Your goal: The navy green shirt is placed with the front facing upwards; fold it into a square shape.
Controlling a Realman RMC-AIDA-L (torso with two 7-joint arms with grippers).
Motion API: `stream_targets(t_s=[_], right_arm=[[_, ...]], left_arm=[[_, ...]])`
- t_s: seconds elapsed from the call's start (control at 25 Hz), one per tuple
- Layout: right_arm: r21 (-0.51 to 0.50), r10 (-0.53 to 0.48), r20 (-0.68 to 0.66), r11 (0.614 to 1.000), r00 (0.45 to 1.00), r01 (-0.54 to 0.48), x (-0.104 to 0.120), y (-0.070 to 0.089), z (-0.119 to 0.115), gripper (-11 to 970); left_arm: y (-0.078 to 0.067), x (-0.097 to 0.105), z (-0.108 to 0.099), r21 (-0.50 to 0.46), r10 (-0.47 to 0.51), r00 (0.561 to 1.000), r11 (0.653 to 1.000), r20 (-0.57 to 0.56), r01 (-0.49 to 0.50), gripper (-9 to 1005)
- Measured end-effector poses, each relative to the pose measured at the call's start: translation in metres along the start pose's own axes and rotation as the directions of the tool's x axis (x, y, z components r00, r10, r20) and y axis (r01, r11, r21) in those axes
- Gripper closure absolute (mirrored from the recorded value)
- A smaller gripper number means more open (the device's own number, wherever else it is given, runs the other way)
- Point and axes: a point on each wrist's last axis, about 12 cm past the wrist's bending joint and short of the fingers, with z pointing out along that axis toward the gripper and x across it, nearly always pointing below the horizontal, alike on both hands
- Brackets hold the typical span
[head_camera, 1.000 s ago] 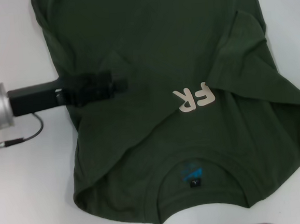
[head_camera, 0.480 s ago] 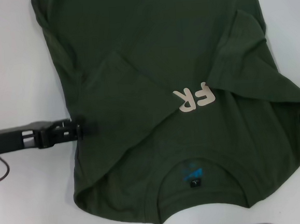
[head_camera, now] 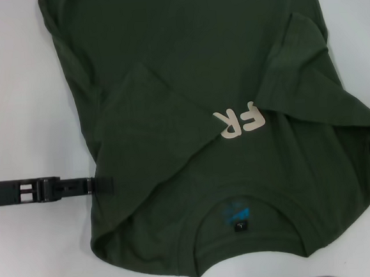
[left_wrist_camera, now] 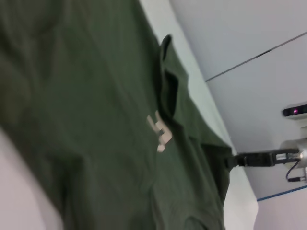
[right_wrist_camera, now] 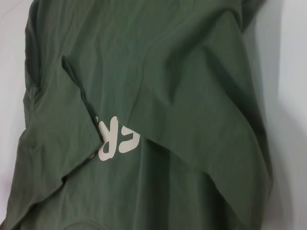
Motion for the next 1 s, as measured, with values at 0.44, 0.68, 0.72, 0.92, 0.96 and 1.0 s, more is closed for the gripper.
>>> stream_targets(t_s=[0.44, 0.68, 0.72, 0.92, 0.96, 1.0], right_arm=[[-0.006, -0.002, 0.008, 1.0, 1.0, 0.002, 0.002, -0.001, -0.001, 923], [-0.006, -0.001, 0.008, 1.0, 1.0, 0.001, 0.002, -0.001, 0.0, 924], [-0.007, -0.001, 0.008, 1.0, 1.0, 0.001, 0.002, -0.001, 0.0, 924], [-0.007, 0.001, 0.009, 1.0, 1.0, -0.001, 0.002, -0.001, 0.0, 924], [-0.007, 0.001, 0.009, 1.0, 1.0, -0.001, 0.002, -0.002, 0.0, 924], [-0.007, 0.002, 0.009, 1.0, 1.0, -0.002, 0.002, -0.002, 0.0, 923]], left_arm=[[0.007, 0.006, -0.016, -0.108, -0.091, 0.992, 0.991, -0.088, 0.081, 112], [0.009, 0.008, -0.015, -0.139, -0.121, 0.984, 0.985, -0.132, 0.103, 112], [0.009, 0.008, -0.015, -0.141, -0.123, 0.982, 0.985, -0.142, 0.103, 112], [0.009, 0.009, -0.01, -0.151, -0.132, 0.975, 0.983, -0.181, 0.105, 111], [0.009, 0.009, -0.009, -0.152, -0.132, 0.973, 0.983, -0.187, 0.104, 111], [0.009, 0.009, -0.008, -0.154, -0.132, 0.973, 0.983, -0.191, 0.103, 111]])
